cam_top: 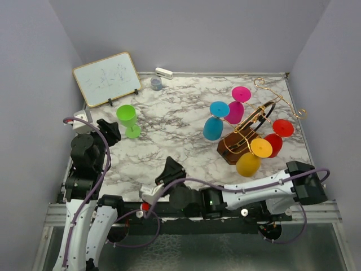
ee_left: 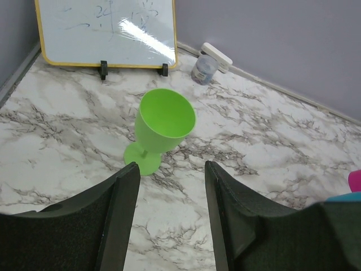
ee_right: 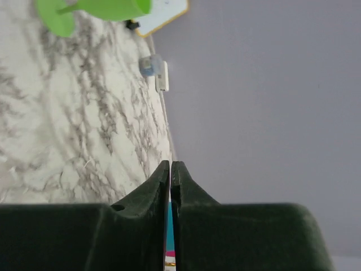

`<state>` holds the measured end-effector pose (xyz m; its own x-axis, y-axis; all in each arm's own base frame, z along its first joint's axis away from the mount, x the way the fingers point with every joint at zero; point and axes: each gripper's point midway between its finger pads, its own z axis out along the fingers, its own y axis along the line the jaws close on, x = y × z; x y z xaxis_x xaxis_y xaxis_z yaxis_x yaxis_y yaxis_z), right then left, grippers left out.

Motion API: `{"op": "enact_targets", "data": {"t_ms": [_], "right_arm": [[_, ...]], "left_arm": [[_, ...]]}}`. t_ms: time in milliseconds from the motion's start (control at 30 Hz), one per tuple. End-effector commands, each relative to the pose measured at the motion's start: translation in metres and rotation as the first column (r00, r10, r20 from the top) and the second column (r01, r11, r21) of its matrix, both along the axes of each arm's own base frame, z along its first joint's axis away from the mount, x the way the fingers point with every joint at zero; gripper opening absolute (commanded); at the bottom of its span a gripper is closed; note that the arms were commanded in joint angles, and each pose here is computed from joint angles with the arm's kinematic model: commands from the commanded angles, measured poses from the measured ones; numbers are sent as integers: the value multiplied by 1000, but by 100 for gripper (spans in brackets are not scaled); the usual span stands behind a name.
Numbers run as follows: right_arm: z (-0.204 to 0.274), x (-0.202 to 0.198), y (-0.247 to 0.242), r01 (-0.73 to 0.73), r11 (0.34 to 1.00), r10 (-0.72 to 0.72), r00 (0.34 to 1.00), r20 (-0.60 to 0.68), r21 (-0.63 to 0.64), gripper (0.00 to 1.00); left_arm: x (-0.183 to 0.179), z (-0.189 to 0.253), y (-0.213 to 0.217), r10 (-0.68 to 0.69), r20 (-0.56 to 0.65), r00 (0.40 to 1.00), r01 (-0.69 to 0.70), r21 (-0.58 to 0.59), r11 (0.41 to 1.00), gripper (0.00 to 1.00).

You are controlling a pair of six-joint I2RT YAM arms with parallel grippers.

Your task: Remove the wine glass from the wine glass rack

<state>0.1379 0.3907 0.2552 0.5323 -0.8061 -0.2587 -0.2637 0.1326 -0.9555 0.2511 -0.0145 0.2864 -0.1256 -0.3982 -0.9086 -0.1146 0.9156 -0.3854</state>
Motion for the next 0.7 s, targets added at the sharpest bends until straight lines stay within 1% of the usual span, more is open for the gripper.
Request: {"op": "enact_targets", "data": {"t_ms": [0,33,67,167,267,333,367,400,433,467,500,533,600,633,667], "right_arm": [[74,70,-15,176,953,-161,984,-82,246,1],[90,86,-18,223,924,-192,973,-126,311,1],[102,103,-24,277,895,-225,957,-181,349,1],[123,144,-25,366,829,-190,896,-402,424,1],[157,180,-40,445,728,-158,849,-505,521,1],[176,203,-57,501,642,-113,811,-575,580,1],[185,212,-63,520,597,-64,790,-610,611,7],[190,221,-70,536,562,-12,767,-642,630,18],[196,230,-82,556,522,32,745,-666,647,34],[201,239,-95,576,480,86,720,-689,662,37],[204,251,-113,597,442,139,691,-709,669,34],[201,260,-130,623,410,200,651,-732,666,33],[195,272,-166,668,354,306,578,-756,654,46],[191,274,-182,685,332,346,550,-760,648,44],[188,276,-198,697,311,372,537,-758,646,41]], "left_arm": [[1,6,1,8,29,1000,-8,-17,1000,53],[2,6,1,7,29,1000,-7,-15,1000,53],[2,5,1,7,25,1000,-7,-14,1000,53],[3,3,0,1,16,1000,-1,-14,1000,53],[3,2,-3,-12,14,1000,12,-15,1000,53],[4,2,-4,-18,12,1000,18,-16,1000,53],[4,2,-4,-20,11,1000,20,-16,1000,53],[5,1,-5,-21,8,1000,22,-16,1000,53],[5,0,-5,-24,6,1000,24,-16,1000,53],[5,0,-6,-28,3,1000,28,-16,999,53],[6,-1,-6,-31,-2,1000,31,-15,999,53],[7,-2,-7,-34,-4,999,34,-17,999,53],[8,-3,-9,-44,-10,999,44,-14,999,53],[8,-3,-9,-46,-12,999,46,-14,999,53],[9,-3,-9,-49,-13,999,49,-13,999,53]]}}
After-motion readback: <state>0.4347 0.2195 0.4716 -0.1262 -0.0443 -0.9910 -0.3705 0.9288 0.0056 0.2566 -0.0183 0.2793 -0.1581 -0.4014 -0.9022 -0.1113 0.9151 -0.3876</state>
